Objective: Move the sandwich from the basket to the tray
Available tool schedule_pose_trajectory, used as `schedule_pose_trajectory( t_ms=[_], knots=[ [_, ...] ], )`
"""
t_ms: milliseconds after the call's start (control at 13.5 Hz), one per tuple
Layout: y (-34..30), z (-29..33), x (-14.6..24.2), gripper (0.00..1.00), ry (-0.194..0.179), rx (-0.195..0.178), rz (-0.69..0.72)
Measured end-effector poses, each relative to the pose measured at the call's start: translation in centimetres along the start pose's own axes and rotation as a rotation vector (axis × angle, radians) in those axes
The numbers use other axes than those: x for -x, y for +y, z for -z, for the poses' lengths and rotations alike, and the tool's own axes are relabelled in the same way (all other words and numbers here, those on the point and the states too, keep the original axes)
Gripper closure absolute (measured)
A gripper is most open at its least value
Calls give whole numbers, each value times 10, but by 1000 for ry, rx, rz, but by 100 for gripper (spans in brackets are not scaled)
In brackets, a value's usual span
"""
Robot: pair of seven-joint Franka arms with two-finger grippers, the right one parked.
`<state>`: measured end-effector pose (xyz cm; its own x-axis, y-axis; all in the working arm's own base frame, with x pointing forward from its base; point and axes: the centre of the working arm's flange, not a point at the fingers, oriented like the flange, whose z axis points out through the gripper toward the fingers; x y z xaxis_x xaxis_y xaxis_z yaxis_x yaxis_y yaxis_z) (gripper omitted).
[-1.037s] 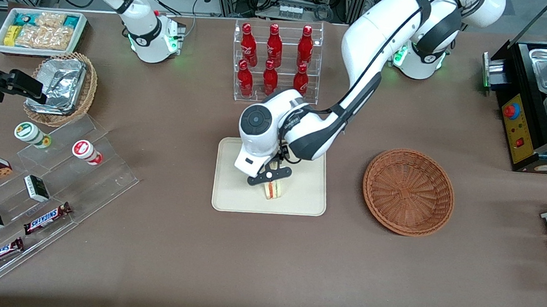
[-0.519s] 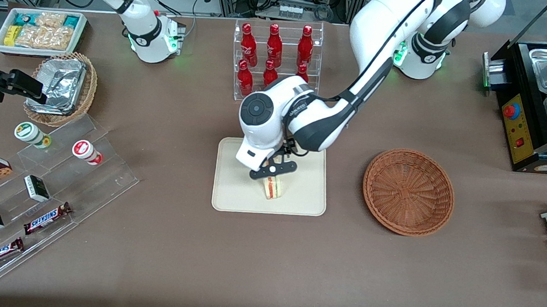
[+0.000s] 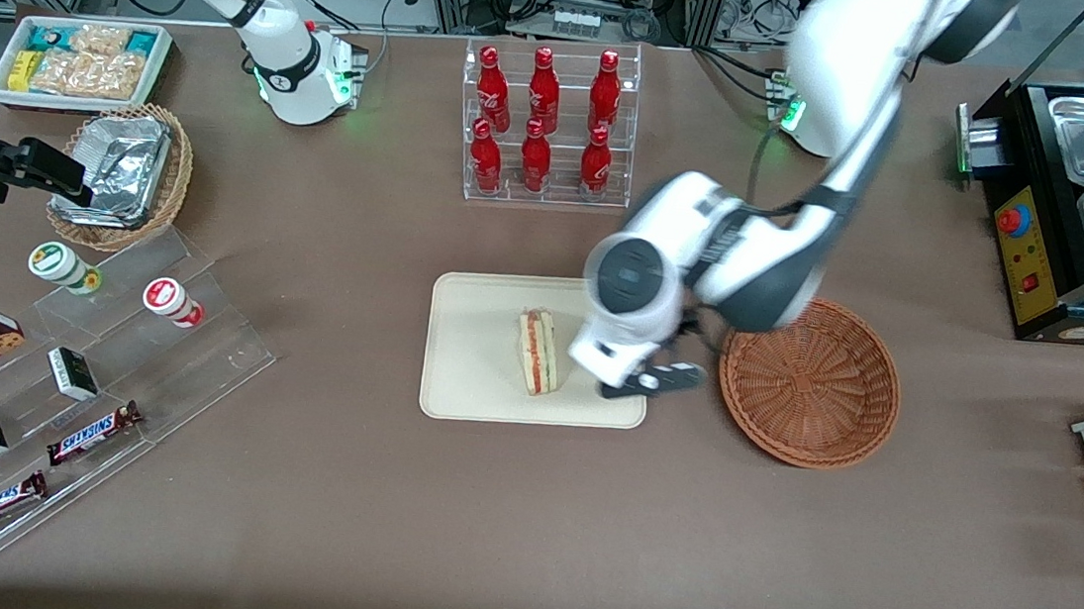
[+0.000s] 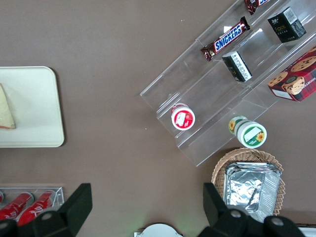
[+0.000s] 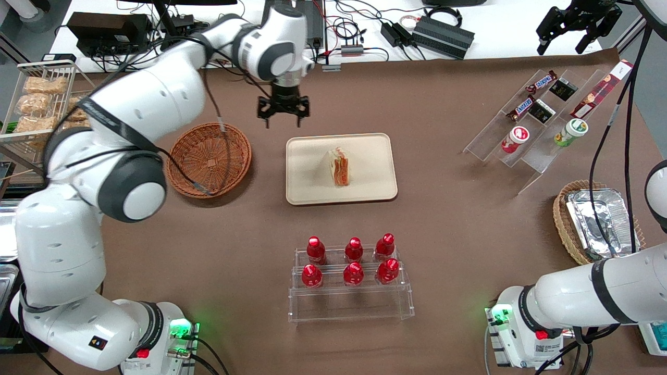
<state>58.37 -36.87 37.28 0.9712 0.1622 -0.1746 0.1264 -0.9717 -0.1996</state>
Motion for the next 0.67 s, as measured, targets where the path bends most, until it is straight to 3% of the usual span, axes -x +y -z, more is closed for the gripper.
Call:
schedule_pose_trajectory(
  t_ms=[296, 667],
  knots=[
    [-91, 7, -9, 0, -33, 13, -86],
    [-198, 33, -5, 0, -31, 68, -262]
  ],
)
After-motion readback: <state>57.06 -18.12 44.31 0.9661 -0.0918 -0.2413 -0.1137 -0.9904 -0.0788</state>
